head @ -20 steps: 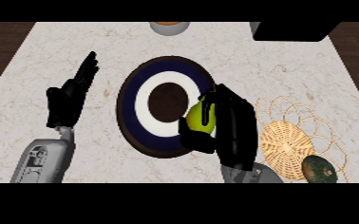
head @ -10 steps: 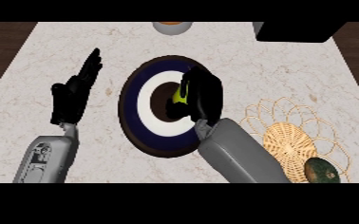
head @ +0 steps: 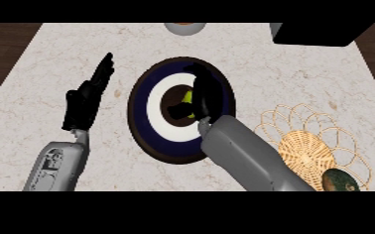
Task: Pick the pear from the placemat and place it in the plate
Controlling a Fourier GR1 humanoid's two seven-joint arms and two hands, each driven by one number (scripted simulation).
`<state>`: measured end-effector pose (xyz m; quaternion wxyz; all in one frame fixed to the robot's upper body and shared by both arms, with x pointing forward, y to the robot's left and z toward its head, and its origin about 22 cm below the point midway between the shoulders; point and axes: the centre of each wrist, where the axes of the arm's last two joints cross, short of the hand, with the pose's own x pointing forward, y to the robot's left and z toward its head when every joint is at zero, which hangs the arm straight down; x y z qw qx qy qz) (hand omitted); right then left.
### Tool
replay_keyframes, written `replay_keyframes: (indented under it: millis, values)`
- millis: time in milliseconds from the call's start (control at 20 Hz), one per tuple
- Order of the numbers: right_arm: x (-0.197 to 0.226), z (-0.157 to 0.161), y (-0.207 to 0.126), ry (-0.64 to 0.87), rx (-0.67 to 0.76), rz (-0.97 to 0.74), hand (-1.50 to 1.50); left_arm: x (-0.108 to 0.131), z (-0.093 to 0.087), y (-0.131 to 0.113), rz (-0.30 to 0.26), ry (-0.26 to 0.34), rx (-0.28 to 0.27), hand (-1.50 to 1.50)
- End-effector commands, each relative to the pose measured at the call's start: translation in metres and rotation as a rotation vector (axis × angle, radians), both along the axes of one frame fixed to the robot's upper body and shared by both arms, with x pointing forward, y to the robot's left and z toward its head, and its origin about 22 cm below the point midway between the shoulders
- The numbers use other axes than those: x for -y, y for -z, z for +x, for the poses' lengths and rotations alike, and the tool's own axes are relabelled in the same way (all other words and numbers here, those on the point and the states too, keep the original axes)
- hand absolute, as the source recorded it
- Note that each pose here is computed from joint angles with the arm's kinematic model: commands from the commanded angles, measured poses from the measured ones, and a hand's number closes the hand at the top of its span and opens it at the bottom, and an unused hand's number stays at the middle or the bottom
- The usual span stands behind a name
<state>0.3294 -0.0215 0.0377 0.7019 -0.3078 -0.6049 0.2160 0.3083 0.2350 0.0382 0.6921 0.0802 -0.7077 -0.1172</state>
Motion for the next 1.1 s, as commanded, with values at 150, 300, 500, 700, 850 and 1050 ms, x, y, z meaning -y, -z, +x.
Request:
replay_keyframes:
  millis: [150, 300, 500, 700, 850, 1050]
  values:
    - [-0.005, -0.006, -0.010, 0.081, 0.158, 0.301, -1.50, 0.002, 0.002, 0.004, -0.001, 0.002, -0.003, 0.00]
    - [0.003, -0.018, -0.007, 0.155, 0.245, 0.392, -1.50, -0.014, -0.005, 0.003, -0.005, -0.035, -0.016, 0.00]
    - [0.025, -0.021, -0.006, 0.278, 0.277, 0.494, -1.50, -0.022, -0.008, 0.000, -0.020, -0.065, -0.023, 0.00]
    - [0.064, -0.047, 0.013, 0.363, 0.303, 0.505, -1.50, -0.009, -0.017, 0.016, -0.020, -0.067, -0.010, 0.00]
    - [0.108, -0.062, 0.005, 0.358, 0.320, 0.523, -1.50, -0.033, 0.000, -0.005, -0.014, -0.081, -0.023, 0.00]
    - [0.148, -0.102, 0.021, 0.374, 0.305, 0.539, -1.50, -0.037, -0.025, 0.007, -0.007, -0.056, 0.000, 0.00]
